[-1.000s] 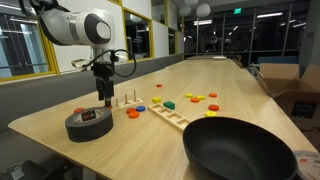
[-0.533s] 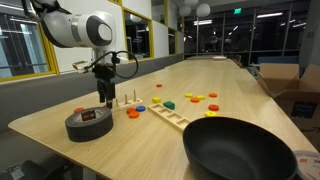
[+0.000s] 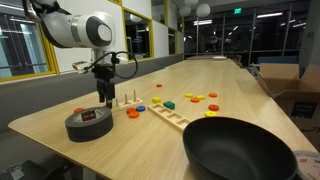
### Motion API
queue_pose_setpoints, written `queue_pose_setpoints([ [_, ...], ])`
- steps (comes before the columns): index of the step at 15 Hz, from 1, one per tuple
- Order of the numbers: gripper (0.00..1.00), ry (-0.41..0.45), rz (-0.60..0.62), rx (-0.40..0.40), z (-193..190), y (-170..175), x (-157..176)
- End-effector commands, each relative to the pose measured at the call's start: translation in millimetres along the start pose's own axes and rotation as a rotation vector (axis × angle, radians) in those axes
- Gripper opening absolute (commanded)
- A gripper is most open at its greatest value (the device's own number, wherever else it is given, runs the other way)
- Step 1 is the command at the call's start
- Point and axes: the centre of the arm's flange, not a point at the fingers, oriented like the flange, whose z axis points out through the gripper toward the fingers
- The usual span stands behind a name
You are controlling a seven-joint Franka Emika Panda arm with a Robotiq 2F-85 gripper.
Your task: Pick the orange ring on the object and put it on the table
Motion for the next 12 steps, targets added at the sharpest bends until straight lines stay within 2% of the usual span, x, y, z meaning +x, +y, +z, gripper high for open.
queue_pose_setpoints([
  [1,1.00,0.025,-0.008,0.022,-2.6,-5.5,4.5],
  [8,1.00,0.021,-0.008,0.022,0.2,-5.0,4.3],
  [9,0.95,0.021,-0.008,0.022,0.6,-4.9,4.3],
  [10,0.74,0.021,-0.007,0.023,0.9,-4.8,4.2],
  [12,0.70,0.021,-0.005,0.024,1.3,-4.7,4.1],
])
